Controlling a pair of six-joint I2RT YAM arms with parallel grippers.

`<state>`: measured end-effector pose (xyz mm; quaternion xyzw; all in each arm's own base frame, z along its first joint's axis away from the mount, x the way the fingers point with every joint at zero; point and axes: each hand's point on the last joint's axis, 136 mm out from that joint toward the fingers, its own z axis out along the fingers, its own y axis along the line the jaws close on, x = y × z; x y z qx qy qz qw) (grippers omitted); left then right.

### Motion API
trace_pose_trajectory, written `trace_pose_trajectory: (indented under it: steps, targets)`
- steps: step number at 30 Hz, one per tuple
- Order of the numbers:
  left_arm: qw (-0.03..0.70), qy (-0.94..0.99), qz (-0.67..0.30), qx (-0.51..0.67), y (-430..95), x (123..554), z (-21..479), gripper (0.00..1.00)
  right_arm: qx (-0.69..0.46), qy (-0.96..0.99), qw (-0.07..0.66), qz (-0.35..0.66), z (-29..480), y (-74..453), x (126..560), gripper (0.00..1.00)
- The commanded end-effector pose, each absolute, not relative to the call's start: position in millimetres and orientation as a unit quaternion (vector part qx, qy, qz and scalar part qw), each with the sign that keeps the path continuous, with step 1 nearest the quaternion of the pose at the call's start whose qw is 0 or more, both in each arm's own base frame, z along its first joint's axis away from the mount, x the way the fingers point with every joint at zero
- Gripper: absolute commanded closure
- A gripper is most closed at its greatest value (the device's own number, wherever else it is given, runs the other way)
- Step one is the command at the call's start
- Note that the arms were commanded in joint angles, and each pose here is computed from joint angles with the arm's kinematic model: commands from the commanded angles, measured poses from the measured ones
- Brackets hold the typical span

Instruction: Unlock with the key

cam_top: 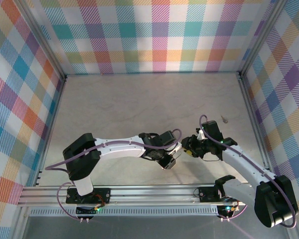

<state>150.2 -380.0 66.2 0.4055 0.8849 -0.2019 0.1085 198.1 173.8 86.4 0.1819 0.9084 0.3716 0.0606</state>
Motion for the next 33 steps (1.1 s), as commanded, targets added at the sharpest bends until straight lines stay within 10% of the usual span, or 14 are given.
trace_pose_trajectory:
  steps: [1,22,33]
  targets:
    - [0.166,0.862,-0.249,0.410,-404,159,97,0.87,0.166,0.912,0.030,0.373,82,178,175,0.60]
    - [0.172,0.848,-0.301,0.400,-404,158,105,0.91,0.180,0.892,0.052,0.411,93,174,175,0.66]
    - [0.168,0.859,-0.264,0.405,-389,157,87,0.95,0.227,0.899,0.082,0.366,97,156,193,0.92]
